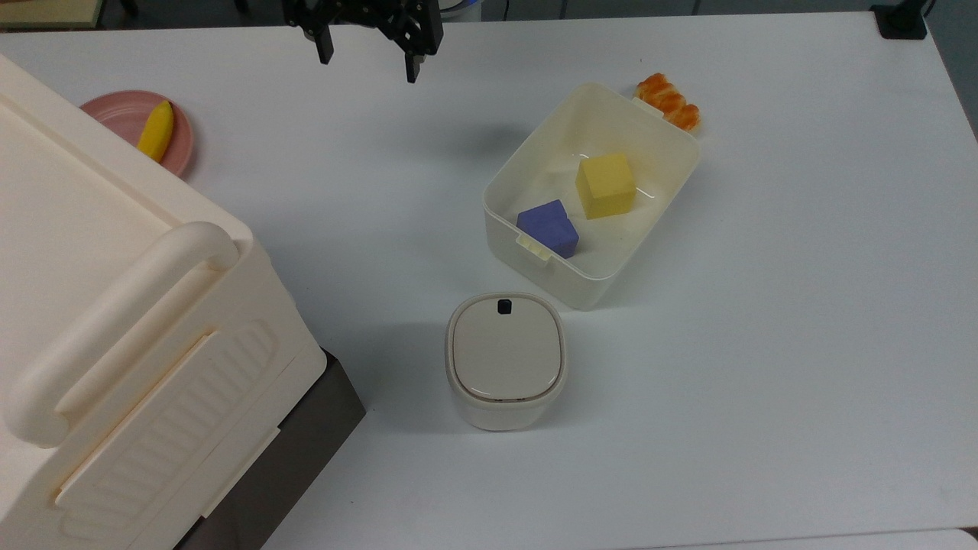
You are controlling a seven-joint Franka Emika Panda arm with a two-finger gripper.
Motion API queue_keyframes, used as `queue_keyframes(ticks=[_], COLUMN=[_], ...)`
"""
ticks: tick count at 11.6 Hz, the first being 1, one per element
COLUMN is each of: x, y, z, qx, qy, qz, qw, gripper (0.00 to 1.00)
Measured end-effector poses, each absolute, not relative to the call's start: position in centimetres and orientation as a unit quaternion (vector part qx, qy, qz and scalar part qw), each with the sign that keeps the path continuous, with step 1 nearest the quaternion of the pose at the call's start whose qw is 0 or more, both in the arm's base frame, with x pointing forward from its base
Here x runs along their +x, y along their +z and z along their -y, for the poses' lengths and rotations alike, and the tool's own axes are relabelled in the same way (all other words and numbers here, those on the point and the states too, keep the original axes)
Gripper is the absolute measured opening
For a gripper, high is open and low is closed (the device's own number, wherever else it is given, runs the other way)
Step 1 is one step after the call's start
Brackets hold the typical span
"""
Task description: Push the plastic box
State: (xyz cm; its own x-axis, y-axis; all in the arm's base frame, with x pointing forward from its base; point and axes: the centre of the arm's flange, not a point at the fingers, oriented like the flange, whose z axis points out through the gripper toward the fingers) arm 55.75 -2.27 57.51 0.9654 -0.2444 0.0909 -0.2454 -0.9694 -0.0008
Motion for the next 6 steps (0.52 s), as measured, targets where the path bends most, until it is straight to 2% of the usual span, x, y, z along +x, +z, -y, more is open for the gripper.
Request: queue_keyframes(ticks=[6], x=[55.75], y=[57.51], z=[2.30], qx=[0.991], qy=[0.045], qz=[0.125], qw=[0.001], gripper=[1.00])
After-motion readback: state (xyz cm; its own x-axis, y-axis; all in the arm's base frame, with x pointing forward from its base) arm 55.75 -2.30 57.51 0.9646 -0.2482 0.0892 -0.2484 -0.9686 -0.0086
